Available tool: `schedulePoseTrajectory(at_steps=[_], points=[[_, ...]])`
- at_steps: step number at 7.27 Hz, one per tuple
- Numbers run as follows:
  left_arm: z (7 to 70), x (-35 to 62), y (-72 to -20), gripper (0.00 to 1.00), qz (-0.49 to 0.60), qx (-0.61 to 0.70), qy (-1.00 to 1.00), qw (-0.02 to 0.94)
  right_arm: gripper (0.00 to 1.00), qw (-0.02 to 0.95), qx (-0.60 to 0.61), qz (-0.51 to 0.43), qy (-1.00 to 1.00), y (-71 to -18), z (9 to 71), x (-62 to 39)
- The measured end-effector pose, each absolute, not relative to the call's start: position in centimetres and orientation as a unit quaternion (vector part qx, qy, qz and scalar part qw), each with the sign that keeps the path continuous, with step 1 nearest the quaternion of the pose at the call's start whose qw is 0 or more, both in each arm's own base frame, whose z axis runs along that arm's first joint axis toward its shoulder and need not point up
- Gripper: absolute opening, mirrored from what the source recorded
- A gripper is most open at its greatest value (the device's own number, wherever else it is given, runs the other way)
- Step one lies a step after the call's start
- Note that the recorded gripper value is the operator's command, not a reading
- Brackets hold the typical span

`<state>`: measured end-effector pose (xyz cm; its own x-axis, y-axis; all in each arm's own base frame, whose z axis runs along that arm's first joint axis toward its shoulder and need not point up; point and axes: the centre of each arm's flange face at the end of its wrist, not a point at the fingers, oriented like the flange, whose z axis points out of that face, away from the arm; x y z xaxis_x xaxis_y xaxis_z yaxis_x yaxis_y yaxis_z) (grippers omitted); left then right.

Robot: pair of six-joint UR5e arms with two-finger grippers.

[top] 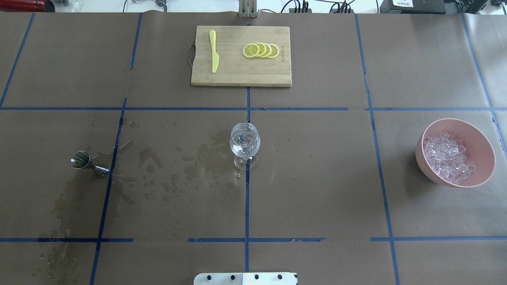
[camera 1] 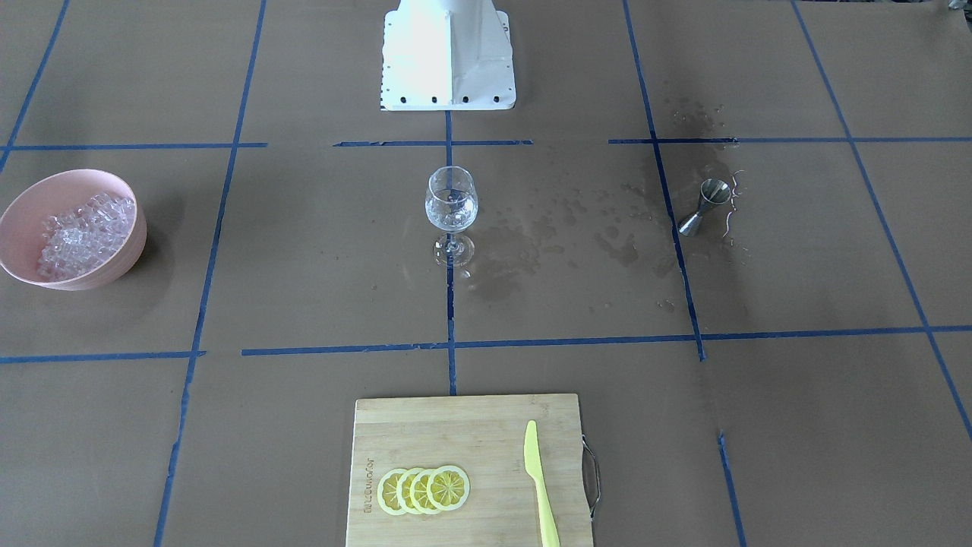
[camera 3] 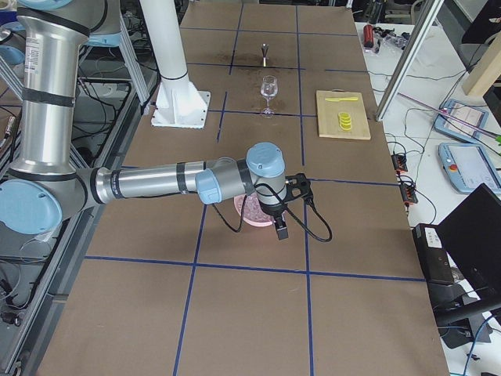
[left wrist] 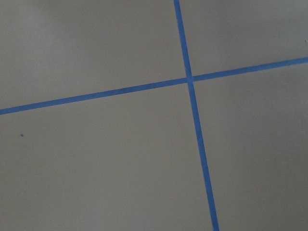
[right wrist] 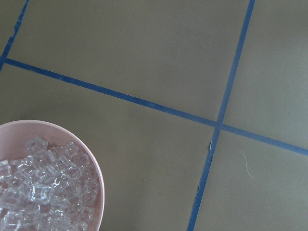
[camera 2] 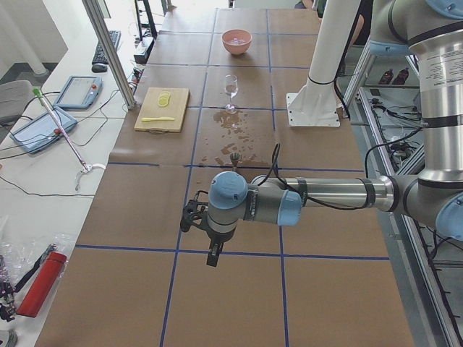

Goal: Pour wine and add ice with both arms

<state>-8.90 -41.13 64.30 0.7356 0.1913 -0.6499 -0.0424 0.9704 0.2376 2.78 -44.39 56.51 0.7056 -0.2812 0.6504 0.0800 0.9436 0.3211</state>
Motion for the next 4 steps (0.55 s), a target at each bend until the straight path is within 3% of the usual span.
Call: schedulePoseTrajectory(at_steps=[4], points=[[64.4,-8.7,-41.1,1.0,0.069,0.109,0.358,0.925,1.0,0.91,0.118,-0.036,-0.397,-44.2,51.0,-1.6]])
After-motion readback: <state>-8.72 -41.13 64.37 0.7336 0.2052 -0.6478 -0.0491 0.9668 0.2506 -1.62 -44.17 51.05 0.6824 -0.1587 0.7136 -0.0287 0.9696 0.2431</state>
